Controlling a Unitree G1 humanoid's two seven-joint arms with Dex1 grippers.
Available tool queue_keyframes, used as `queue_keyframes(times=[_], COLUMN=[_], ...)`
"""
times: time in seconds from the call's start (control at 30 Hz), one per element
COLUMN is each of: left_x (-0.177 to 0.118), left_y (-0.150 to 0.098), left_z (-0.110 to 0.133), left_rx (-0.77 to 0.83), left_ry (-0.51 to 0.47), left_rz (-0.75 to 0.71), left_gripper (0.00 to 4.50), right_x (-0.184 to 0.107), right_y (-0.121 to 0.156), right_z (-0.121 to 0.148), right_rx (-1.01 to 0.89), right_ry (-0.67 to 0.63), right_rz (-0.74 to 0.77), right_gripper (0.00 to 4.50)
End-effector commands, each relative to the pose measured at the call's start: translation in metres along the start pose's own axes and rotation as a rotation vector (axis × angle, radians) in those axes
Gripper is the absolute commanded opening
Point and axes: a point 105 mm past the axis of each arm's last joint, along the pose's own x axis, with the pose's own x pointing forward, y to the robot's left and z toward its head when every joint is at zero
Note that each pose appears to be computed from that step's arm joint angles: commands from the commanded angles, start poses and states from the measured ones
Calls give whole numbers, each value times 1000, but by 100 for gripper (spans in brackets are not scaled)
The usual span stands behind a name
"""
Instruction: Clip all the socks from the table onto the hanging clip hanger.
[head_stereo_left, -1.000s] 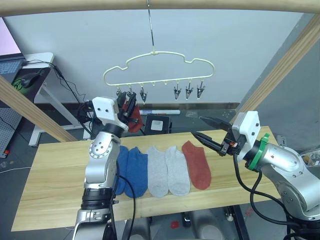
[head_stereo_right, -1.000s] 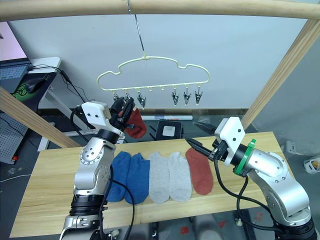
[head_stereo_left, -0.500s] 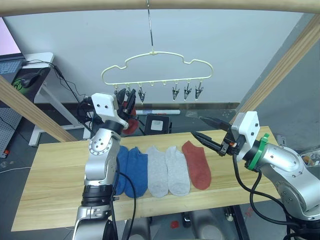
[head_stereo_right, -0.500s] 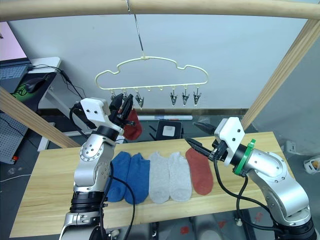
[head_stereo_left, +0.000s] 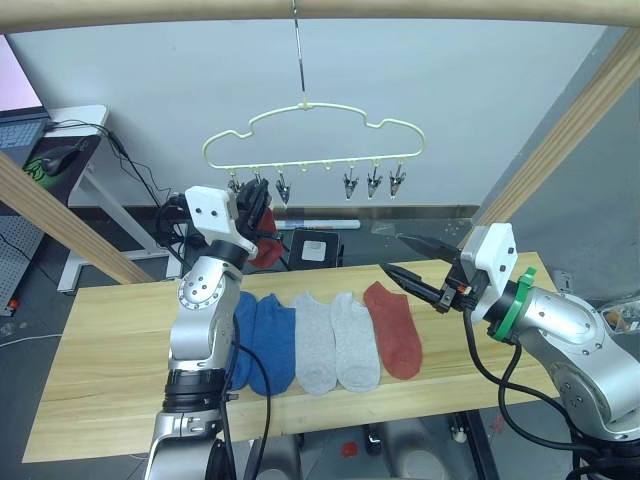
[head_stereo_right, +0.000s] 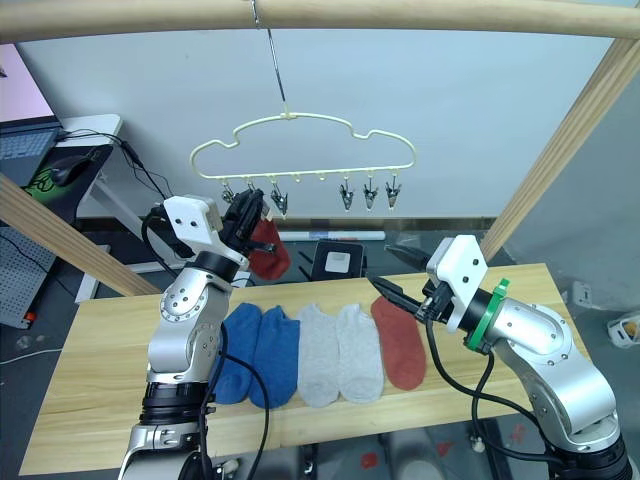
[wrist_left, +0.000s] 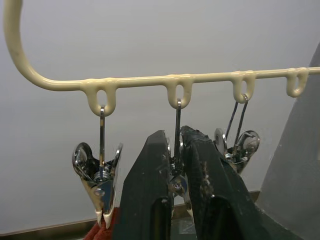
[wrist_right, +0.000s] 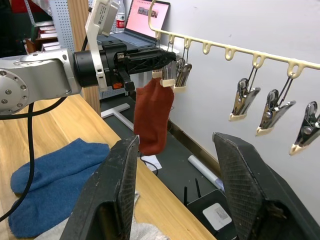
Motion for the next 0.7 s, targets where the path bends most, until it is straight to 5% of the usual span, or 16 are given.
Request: queue_keyframes(times=[0.03,0.3,0.4,0.53,0.7], left_x=[-2,-11,-13,-14,-14], left_y=[1,0,0,-1,-2], left_z=[12,15,17,19,20], left_rx=[10,45,51,54,56], left_ry=[-37,-17,-15,-11,-5], left_rz=[-3,-34,-38,-42,-51], left_gripper=[12,9,9,9,9], right_x=[0,4,10,21,36], right_y=[0,3,5,5,-3], right_z=[6,-59,-76,-102,-135], right_rx=[-33,56,102,126,207], right_ry=[-21,261,299,364,407], right_rz=[-11,-76,-107,-158,-274], right_gripper=[247,247,304,437,438])
